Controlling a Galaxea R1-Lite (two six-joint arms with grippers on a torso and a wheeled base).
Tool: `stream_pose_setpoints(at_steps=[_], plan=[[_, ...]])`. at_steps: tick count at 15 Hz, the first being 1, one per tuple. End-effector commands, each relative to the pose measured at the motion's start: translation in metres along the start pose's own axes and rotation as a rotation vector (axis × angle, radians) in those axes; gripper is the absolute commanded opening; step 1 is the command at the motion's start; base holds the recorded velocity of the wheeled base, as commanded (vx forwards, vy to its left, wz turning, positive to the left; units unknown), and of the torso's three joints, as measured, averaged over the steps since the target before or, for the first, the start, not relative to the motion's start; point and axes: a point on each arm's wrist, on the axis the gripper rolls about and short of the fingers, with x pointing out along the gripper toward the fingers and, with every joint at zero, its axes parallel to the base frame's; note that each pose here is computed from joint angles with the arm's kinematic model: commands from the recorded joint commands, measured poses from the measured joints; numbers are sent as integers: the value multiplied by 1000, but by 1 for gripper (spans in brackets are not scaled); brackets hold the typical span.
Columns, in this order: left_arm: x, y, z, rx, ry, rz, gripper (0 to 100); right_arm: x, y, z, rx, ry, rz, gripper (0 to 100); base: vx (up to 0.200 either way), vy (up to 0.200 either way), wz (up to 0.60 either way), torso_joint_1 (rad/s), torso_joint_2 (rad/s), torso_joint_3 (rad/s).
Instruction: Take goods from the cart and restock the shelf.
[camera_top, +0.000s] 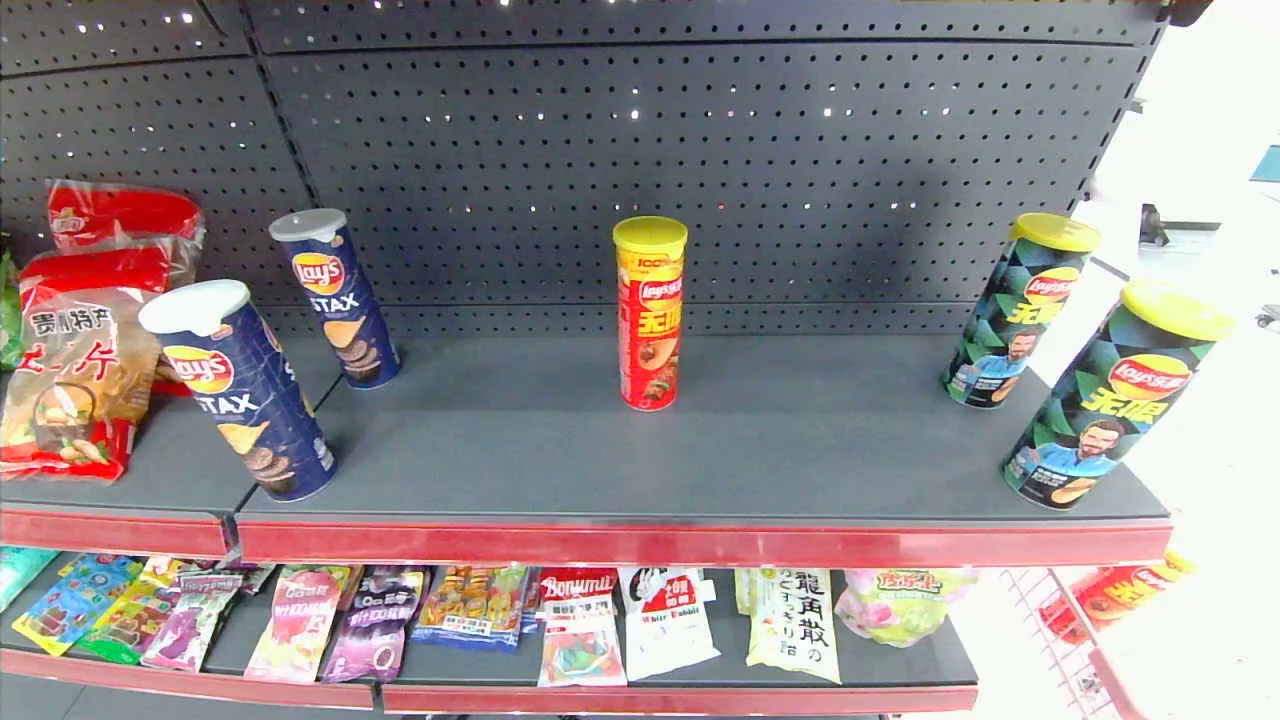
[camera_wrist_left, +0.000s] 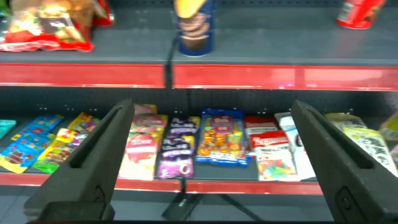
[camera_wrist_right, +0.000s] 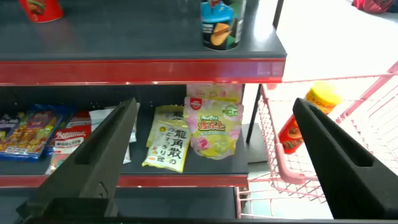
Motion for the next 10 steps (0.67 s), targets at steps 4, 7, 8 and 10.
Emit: stream_pose_setpoints(at_steps=[4, 7, 8, 10], plan=[[0, 0, 0, 0, 1, 0, 100, 0, 0, 0, 0, -1, 0, 100, 0, -200, 0, 2, 1, 1], [0, 0, 0, 0, 1, 0, 100, 0, 0, 0, 0, -1, 0, 100, 0, -200, 0, 1, 1, -1], [0, 0, 0, 0, 1, 0, 100, 0, 0, 0, 0, -1, 0, 100, 0, -200, 0, 7, -2, 2], [0, 0, 0, 0, 1, 0, 100, 0, 0, 0, 0, -1, 0, 100, 0, -200, 0, 0, 5, 0]])
